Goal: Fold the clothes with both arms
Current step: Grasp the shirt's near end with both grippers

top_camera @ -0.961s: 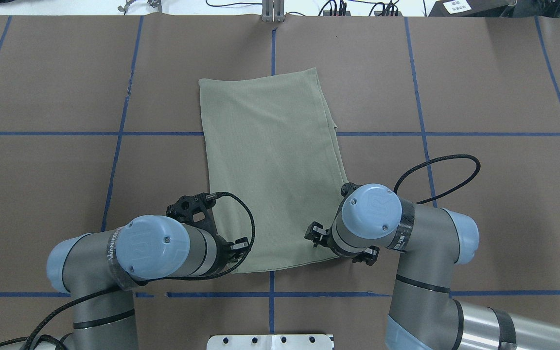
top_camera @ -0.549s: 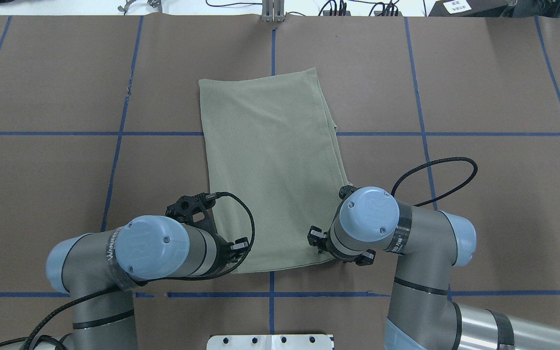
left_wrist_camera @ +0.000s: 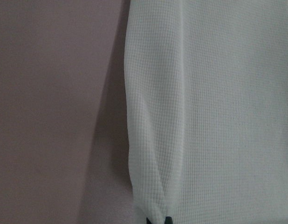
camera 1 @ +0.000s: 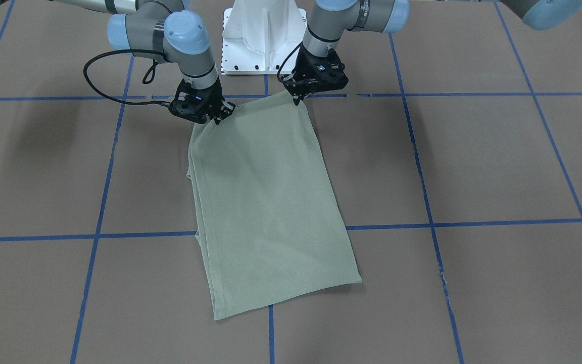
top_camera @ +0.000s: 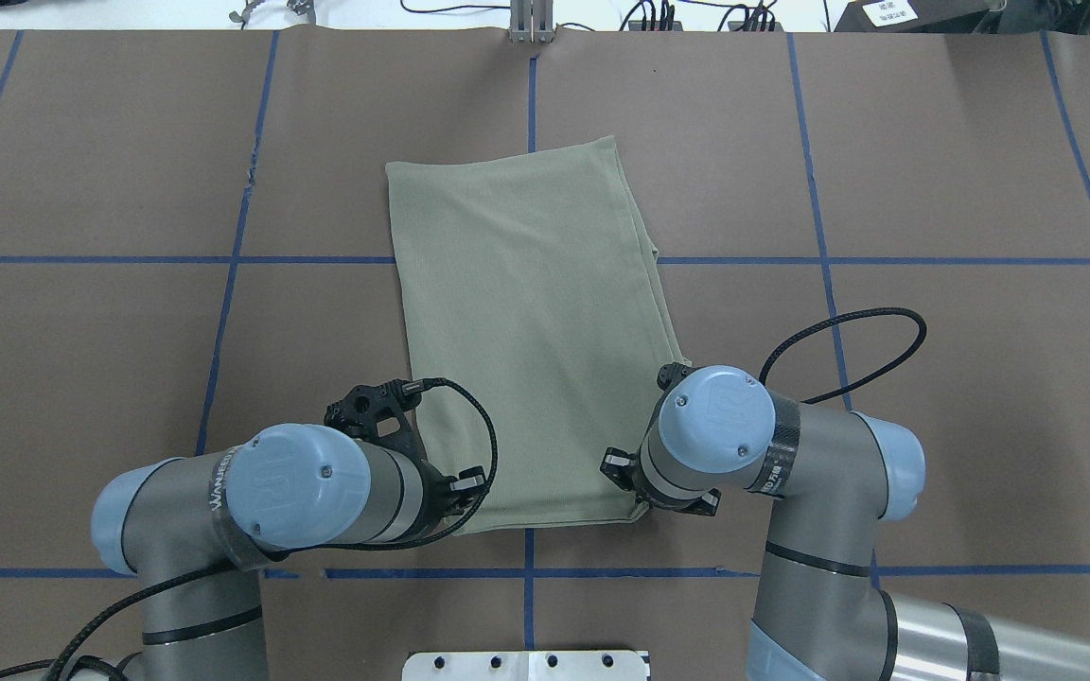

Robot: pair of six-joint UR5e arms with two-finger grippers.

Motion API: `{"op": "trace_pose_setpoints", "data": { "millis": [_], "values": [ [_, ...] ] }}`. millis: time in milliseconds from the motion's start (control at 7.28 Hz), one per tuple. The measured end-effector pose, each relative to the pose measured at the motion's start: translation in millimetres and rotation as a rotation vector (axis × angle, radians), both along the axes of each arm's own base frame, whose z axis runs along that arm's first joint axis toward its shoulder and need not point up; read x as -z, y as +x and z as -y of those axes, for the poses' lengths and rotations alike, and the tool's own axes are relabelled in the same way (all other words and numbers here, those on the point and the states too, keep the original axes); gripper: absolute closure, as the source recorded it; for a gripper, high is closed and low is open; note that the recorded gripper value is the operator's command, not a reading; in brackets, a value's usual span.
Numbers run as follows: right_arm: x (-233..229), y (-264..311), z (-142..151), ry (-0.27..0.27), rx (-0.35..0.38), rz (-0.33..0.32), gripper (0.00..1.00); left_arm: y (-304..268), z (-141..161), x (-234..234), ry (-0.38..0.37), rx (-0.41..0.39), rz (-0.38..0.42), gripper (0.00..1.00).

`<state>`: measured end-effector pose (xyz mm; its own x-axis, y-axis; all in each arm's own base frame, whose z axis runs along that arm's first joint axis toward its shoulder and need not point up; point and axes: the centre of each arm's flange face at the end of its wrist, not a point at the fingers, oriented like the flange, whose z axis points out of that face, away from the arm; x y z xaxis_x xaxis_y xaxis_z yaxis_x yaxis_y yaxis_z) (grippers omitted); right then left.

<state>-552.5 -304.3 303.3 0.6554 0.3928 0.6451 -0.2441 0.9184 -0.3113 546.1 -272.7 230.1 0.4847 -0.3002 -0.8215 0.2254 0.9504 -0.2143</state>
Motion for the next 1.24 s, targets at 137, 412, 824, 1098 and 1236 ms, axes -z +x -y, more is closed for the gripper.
{"op": "trace_pose_setpoints", "data": {
  "millis": [137,412,824,1098,1236],
  "values": [
    [3.4,0.5,0.1,0.002,0.000,0.007,1.00,0.2,-0.2,-0.1,0.000,-0.001,0.000,1.00],
    [12.1,6.4,1.6,0.009,-0.005,0.025,1.00,-2.1,-1.0,1.7,0.002,-0.001,-0.005,1.00],
    [36.2,35.2,-6.1,0.023,-0.005,0.088,1.00,-18.4,-16.1,17.8,0.003,-0.021,-0.005,1.00],
    [59.4,62.9,-28.7,-0.010,0.021,0.144,1.00,-31.8,-43.2,35.0,0.007,-0.066,0.003,1.00],
    [74.1,76.1,-45.8,-0.028,0.052,0.162,1.00,-41.2,-57.5,44.6,0.008,-0.090,0.006,1.00]
  ]
}}
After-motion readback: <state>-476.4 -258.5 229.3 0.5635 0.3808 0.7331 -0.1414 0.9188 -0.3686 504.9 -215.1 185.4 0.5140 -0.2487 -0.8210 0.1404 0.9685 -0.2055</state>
